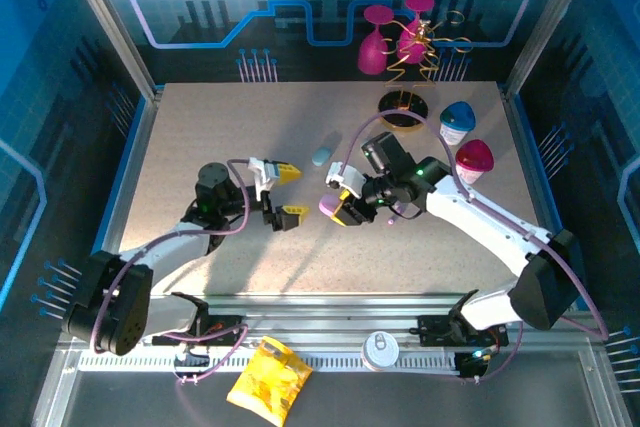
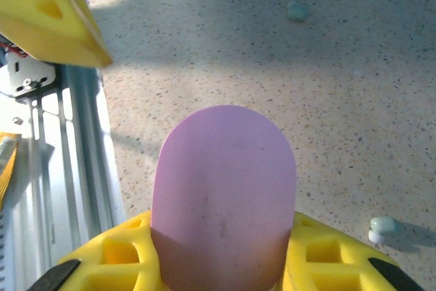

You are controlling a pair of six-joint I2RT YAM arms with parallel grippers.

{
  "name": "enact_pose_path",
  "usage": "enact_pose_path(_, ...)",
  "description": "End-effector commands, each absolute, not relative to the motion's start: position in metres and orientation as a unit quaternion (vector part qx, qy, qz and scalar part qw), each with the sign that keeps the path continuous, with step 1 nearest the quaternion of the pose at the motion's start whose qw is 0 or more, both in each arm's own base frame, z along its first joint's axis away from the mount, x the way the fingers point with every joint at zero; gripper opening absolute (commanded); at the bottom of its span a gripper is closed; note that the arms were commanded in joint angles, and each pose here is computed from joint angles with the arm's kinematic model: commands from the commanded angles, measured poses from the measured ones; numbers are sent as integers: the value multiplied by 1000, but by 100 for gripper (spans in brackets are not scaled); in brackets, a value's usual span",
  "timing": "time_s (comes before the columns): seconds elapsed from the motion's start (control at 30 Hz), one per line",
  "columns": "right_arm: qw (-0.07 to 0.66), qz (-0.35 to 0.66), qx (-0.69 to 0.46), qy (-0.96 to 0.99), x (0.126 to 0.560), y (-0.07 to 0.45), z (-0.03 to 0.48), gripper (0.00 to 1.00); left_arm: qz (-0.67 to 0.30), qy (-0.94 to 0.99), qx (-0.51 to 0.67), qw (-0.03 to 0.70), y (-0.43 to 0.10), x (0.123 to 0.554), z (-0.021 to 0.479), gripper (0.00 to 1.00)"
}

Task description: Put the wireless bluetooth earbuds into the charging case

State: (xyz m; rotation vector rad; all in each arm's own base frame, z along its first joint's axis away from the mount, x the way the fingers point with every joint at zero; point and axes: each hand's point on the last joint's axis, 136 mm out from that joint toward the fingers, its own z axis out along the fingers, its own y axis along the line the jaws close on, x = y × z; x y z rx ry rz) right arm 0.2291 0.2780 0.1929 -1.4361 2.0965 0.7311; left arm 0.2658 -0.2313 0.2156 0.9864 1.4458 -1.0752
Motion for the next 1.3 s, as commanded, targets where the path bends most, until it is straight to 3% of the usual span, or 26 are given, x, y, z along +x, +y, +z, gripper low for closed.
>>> enact_pose_path(0.0,235,288,-550,747,213,275,209,21,-497,554,462,482,-244,243,225,99)
enact_pose_path(0.4,252,316,-564,721,211,296,231,18,-536,544,490,421,-260,224,224,85)
enact_pose_path(0.9,248,338,-575,702,209,310,238,18,-536,531,491,436,-266,227,230,73)
enact_pose_path(1.27,249,337,-578,700,209,310,237,18,-544,529,488,431,-267,228,232,56)
